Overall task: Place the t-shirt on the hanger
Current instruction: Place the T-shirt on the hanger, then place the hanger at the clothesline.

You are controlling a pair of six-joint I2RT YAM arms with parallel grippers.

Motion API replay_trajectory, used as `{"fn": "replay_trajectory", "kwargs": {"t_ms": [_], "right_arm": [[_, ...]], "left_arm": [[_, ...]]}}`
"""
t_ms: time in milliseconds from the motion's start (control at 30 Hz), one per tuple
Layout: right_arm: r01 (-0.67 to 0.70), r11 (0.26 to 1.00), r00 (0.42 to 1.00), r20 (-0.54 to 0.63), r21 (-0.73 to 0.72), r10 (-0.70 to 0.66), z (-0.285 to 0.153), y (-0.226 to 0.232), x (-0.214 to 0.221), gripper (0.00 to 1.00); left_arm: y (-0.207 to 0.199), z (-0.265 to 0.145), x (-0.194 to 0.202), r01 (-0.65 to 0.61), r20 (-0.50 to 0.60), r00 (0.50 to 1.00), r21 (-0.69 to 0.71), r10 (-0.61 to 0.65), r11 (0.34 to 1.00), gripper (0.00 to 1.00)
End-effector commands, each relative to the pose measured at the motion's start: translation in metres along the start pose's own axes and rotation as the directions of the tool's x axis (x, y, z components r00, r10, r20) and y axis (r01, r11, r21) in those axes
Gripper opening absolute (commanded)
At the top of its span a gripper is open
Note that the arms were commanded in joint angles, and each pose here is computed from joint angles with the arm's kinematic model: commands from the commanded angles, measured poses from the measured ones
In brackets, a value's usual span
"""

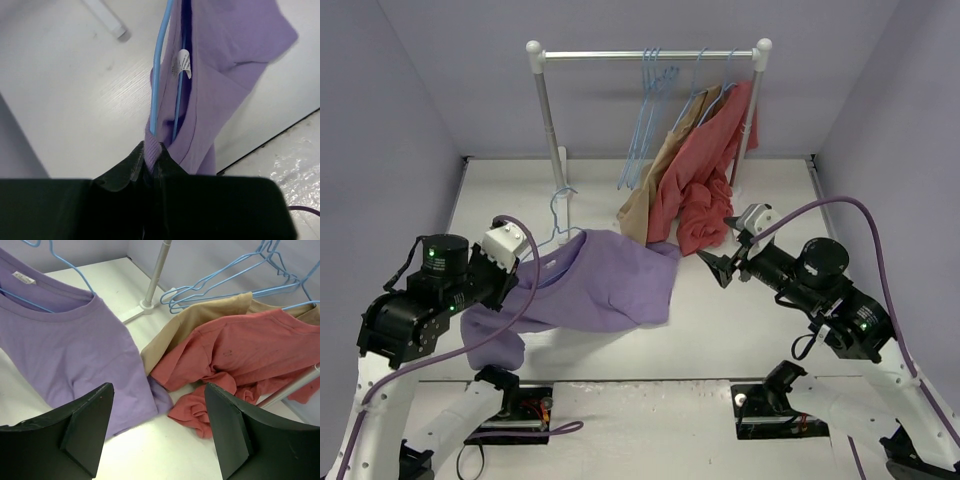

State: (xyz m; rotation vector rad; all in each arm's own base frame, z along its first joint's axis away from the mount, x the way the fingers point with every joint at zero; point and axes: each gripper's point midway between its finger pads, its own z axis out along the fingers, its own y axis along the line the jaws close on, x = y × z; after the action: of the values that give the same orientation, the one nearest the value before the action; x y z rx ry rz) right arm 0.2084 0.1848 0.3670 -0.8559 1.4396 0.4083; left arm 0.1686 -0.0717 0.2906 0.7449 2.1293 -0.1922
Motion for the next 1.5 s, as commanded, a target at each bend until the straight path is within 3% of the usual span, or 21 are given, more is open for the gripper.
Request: {"fn": "replay_trajectory", "kwargs": {"t_ms": [0,167,267,500,667,900,1133,1467], "right_arm": [[-0.011,0.999,0.999,0.046,0.05,0.008,0.006,-0.012,-0.017,0.7],[-0.021,0.999,1.0,0.021,0.044,0.02,0.011,-0.01,-0.008,0.71],[-0.035,0.999,0.999,0.029,0.041,0.034,0.009,-0.009,-0.009,0.71],[-0.044,0.996,0.996,0.078,0.071,0.038,-0.007,-0.014,-0.022,0.71],[-0.053,0.994,0.993,0.11,0.097,0.043,-0.019,-0.018,-0.03,0.72],[-0.057,0.992,0.992,0.116,0.11,0.044,-0.02,-0.021,-0.033,0.72],[-0.068,0.992,0.992,0.113,0.11,0.056,-0.02,-0.02,-0.03,0.72],[-0.089,0.989,0.991,0.111,0.12,0.075,-0.023,-0.019,-0.025,0.72]], "left_arm": [[0.039,0.0,0.001,0.099,-0.041,0.993,-0.227,-0.111,0.969,0.0],[0.071,-0.015,-0.053,0.194,0.15,0.978,-0.362,-0.148,0.912,0.0],[0.087,-0.018,-0.103,0.251,0.288,0.946,-0.372,-0.146,0.894,0.0],[0.111,-0.023,-0.187,0.353,0.473,0.866,-0.354,-0.16,0.866,0.0],[0.123,-0.025,-0.238,0.358,0.533,0.835,-0.344,-0.133,0.868,0.0],[0.119,-0.021,-0.275,0.333,0.564,0.82,-0.331,-0.098,0.883,0.0],[0.114,0.037,-0.258,0.34,0.472,0.866,-0.315,-0.165,0.886,0.0],[0.132,0.093,-0.289,0.349,0.466,0.869,-0.338,-0.167,0.874,0.0]]}}
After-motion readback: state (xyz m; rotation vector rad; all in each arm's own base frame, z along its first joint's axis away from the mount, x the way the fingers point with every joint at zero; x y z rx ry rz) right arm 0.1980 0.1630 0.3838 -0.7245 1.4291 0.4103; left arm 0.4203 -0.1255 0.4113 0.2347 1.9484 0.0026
